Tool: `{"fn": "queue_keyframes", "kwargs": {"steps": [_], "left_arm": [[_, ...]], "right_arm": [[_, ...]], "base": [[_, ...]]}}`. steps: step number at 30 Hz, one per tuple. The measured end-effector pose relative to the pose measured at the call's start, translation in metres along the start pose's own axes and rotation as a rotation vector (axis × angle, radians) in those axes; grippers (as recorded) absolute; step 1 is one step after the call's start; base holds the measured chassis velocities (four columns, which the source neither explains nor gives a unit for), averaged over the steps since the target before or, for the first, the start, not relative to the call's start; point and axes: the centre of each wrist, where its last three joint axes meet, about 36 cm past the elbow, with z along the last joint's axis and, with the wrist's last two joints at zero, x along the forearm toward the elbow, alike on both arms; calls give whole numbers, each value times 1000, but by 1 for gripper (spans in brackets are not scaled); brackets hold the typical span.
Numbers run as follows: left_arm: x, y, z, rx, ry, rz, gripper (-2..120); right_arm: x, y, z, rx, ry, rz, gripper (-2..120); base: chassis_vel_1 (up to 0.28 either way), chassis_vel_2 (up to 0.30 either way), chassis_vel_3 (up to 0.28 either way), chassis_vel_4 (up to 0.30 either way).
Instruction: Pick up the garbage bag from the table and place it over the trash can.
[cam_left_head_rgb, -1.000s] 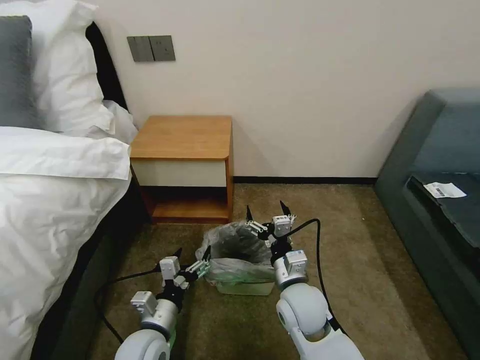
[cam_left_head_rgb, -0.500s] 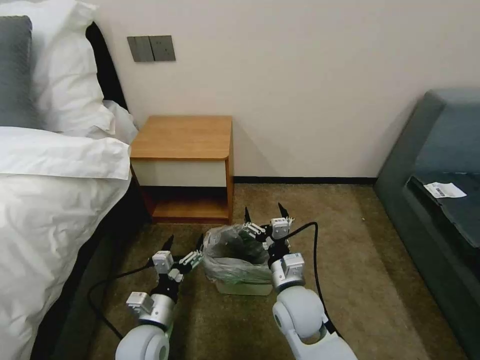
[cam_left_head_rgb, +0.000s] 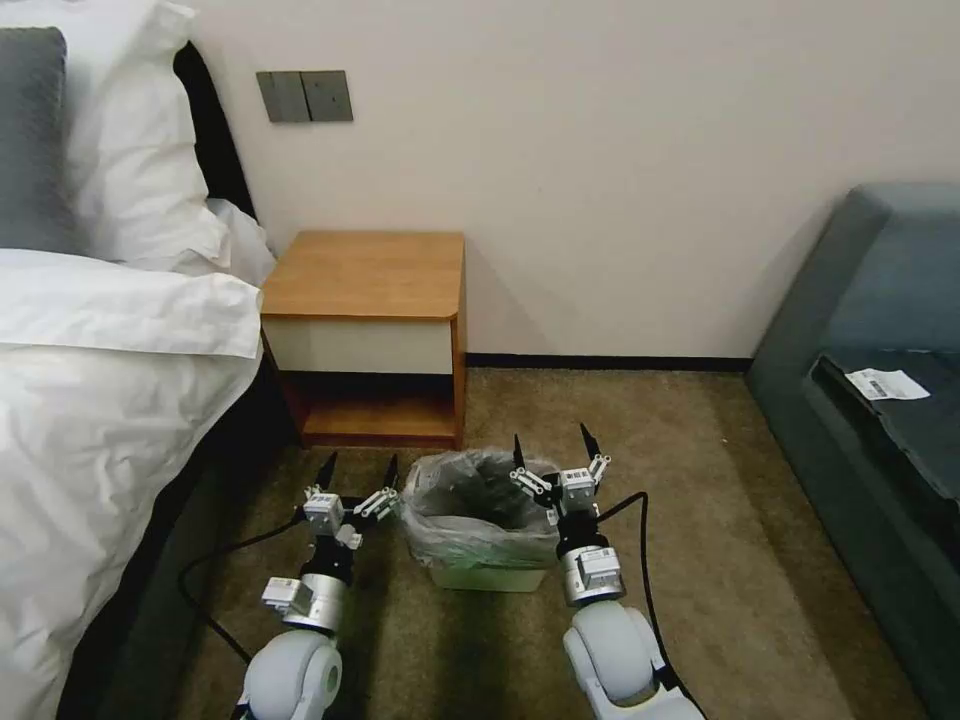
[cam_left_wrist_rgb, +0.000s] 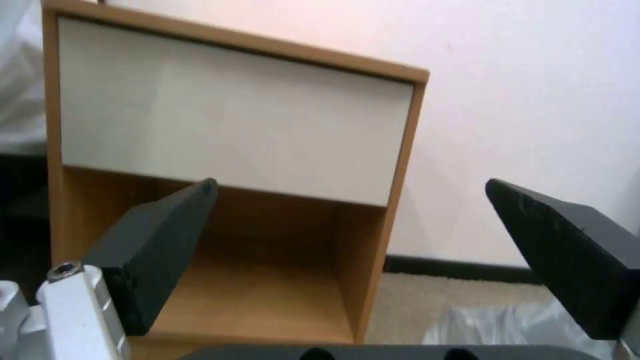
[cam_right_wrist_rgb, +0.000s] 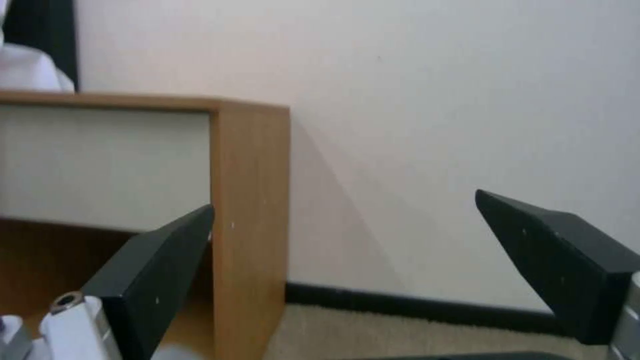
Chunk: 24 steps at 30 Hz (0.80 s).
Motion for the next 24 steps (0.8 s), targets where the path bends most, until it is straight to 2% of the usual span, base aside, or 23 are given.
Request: {"fn": "queue_keyframes", "kwargs": {"steps": [6,13,24], "left_arm": [[-2,1,1,-1,-12,4,100],[-3,3,2,-5,-13,3,100],[-3,3,6,-17,-29,-6,100]], "right_arm": [[-6,-8,0,-7,-16,44,100],[-2,-35,9,27,-17,52,100],[4,-56,20,53,-17,66,100]], "base": [[0,0,0,0],[0,0,0,0],[0,0,0,0]]}}
